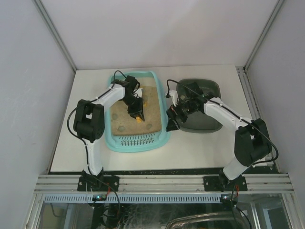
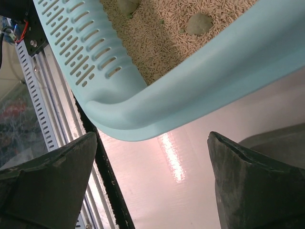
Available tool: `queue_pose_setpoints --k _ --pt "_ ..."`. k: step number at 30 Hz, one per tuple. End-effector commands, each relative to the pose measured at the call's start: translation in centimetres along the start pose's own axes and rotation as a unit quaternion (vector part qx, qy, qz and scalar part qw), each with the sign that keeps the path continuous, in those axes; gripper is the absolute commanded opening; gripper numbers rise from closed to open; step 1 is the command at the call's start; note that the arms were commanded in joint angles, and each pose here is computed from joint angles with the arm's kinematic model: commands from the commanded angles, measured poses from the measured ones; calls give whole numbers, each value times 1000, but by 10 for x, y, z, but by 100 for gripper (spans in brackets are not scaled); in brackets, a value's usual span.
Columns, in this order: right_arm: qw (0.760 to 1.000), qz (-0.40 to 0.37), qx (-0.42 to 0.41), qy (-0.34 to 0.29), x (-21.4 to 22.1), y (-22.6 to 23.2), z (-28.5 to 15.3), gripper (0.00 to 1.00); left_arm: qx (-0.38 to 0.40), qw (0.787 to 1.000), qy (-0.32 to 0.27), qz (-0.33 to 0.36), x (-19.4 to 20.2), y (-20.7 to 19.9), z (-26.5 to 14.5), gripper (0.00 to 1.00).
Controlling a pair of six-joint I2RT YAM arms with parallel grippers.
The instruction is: Clean the litter box
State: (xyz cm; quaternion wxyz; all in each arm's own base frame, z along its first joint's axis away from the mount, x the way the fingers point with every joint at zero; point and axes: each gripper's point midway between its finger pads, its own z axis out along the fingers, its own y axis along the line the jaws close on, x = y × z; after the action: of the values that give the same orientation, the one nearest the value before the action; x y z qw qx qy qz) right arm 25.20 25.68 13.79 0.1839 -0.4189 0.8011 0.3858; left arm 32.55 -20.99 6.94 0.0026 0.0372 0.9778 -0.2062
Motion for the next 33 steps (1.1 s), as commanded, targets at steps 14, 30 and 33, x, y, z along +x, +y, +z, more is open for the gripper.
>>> queue_pose_setpoints --k 14,30,33 --pt "999 4 18 -46 -4 -15 -21 100 213 976 -7 45 13 -70 -17 0" --pt "996 51 22 -66 1 -37 -37 100 246 963 -99 43 39 -57 -73 0" --pt "995 61 17 -75 0 -39 -43 100 256 955 -134 62 46 -62 -87 0"
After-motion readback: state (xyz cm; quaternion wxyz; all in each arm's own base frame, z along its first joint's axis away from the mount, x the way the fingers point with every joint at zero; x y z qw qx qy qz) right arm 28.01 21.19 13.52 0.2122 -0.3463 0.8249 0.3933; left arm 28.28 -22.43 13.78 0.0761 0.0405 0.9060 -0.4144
